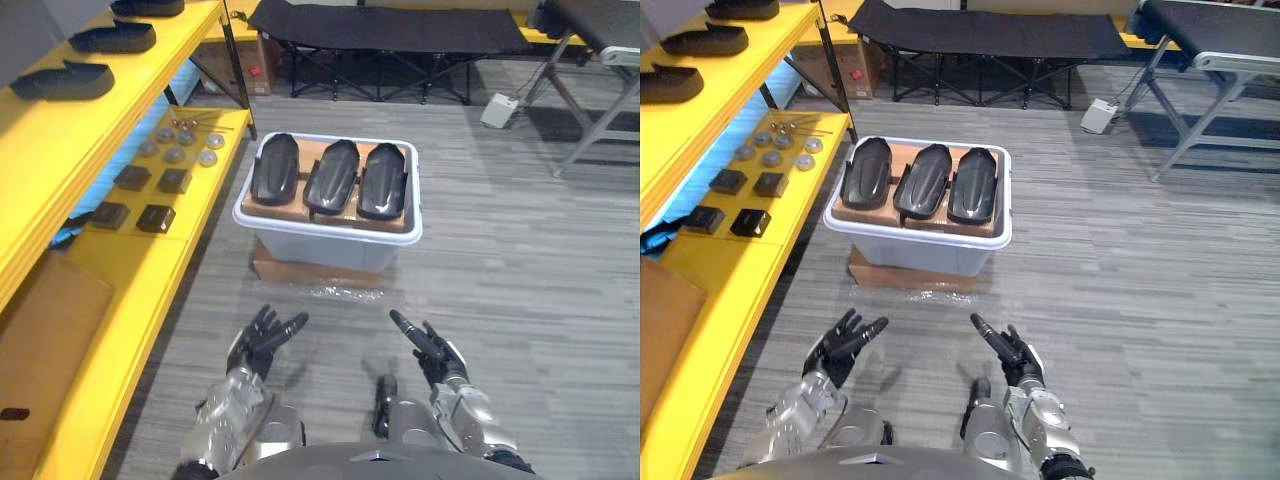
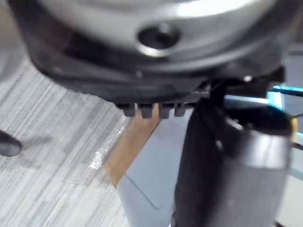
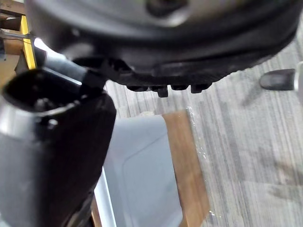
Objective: Walk over and take three plastic housings, then place them on the shelf
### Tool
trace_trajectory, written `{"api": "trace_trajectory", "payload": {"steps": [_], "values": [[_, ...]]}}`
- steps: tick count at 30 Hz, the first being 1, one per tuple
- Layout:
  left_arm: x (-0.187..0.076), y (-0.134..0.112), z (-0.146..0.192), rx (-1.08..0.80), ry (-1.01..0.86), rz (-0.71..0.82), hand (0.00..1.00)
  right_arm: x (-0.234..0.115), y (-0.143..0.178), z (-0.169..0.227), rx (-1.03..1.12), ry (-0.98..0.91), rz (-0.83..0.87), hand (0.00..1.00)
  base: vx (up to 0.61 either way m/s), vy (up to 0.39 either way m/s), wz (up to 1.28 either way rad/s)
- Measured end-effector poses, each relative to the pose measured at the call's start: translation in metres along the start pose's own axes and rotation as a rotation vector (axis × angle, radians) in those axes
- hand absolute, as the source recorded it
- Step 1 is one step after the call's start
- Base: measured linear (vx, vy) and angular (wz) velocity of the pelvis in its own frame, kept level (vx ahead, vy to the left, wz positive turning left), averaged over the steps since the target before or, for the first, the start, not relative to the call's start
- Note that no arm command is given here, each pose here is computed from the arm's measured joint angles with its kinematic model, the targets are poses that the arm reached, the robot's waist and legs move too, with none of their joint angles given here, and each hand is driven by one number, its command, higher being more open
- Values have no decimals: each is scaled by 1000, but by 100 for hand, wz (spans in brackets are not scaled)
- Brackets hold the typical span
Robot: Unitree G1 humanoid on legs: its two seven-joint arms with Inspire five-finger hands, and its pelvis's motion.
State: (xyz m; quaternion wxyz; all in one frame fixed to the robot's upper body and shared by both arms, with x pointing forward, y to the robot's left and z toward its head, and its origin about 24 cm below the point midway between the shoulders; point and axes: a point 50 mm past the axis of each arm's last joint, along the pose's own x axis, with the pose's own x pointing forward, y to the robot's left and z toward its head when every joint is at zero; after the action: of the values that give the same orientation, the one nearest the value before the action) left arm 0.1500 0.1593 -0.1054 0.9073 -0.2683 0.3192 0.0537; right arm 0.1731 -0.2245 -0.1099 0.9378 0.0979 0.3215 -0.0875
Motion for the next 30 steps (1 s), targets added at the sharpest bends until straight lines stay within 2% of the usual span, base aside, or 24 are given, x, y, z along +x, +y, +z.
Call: {"api": "trace_trajectory", "payload": {"steps": [4, 8, 10, 14, 20, 22, 25, 30], "values": [[1, -2, 1, -12, -5, -26, 100, -1, -5, 8, -1, -39, -18, 100, 366, -151, 8], [11, -24, 12, -39, -52, -91, 100, -2, -15, 20, 38, -95, -64, 100, 245, 36, 15], [10, -25, 14, -37, -66, -89, 100, -3, -14, 19, 0, -94, -71, 100, 237, 145, -15], [10, -16, 28, 67, -112, -61, 100, -6, 7, 27, -85, -158, -31, 100, 220, 135, -5], [-1, -17, 53, 276, -201, -119, 100, -15, 10, 53, -64, -313, -77, 100, 177, 60, -1], [-2, -19, 62, 326, -234, -133, 100, -21, 6, 55, -44, -344, -121, 100, 213, -88, 20], [-2, -18, 75, 348, -276, -136, 100, -27, -5, 78, -17, -450, -186, 100, 156, -146, 13], [-6, -23, 65, 227, -264, -171, 100, -28, -43, 119, -74, -544, -349, 100, 94, -105, 1]]}}
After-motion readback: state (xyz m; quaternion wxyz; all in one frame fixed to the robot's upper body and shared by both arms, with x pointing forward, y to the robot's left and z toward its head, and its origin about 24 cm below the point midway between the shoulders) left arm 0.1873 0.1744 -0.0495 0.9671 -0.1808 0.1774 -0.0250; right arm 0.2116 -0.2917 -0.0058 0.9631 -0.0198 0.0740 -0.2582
